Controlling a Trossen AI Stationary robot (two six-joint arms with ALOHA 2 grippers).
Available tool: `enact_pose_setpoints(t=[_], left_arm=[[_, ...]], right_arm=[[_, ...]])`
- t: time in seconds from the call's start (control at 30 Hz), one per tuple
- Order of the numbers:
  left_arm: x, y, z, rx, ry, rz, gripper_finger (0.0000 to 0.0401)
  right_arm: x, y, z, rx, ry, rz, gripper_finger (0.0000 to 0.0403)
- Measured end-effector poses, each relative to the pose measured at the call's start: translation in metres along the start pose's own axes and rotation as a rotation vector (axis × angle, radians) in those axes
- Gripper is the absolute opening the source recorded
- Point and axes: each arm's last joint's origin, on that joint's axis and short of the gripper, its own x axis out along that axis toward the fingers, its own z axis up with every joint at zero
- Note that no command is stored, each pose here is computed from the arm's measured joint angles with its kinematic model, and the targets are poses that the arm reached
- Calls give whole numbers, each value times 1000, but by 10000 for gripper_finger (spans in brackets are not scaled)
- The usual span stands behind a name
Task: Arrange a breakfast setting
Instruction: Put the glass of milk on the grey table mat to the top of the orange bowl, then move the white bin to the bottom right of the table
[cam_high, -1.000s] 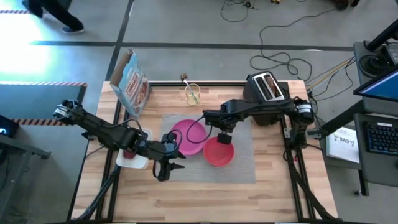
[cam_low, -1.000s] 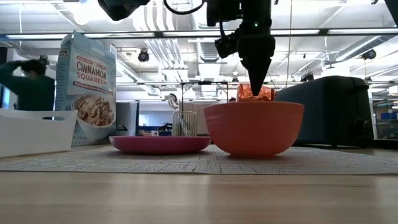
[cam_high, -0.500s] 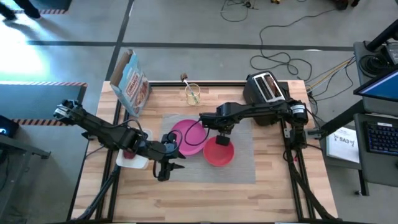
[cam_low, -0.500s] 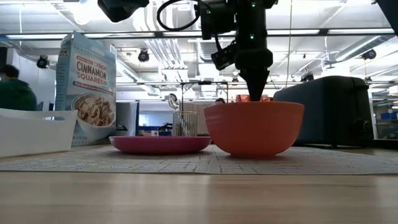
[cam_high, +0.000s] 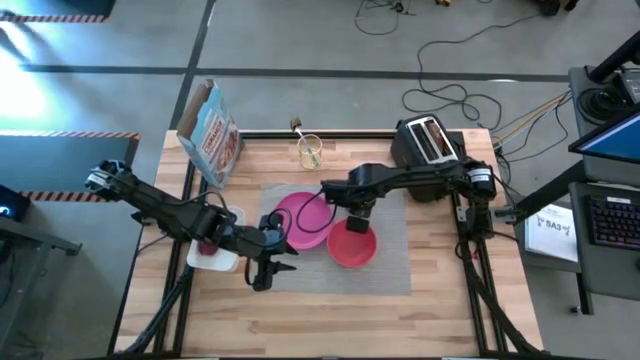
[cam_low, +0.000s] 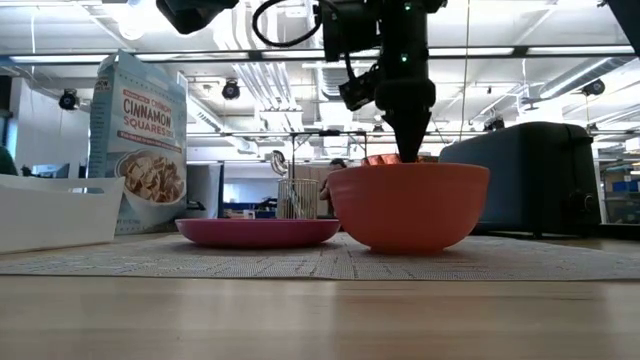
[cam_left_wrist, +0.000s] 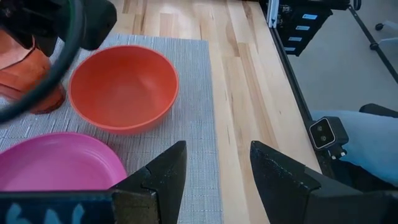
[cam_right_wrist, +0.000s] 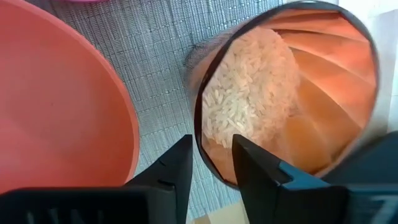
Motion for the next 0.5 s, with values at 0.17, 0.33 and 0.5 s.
enact_pose_setpoints(t=[0.17, 0.33, 0.5], left_arm=[[-1, 0, 0, -7, -1, 0, 162], [-1, 0, -1, -54, 13, -9, 162], [-3, 2, -5, -108, 59, 1, 162]], right_arm=[[-18, -4, -4, 26, -46, 10, 109], [-51, -8, 0, 68, -165, 36, 100], [-75, -4, 3, 64, -254, 58, 92]])
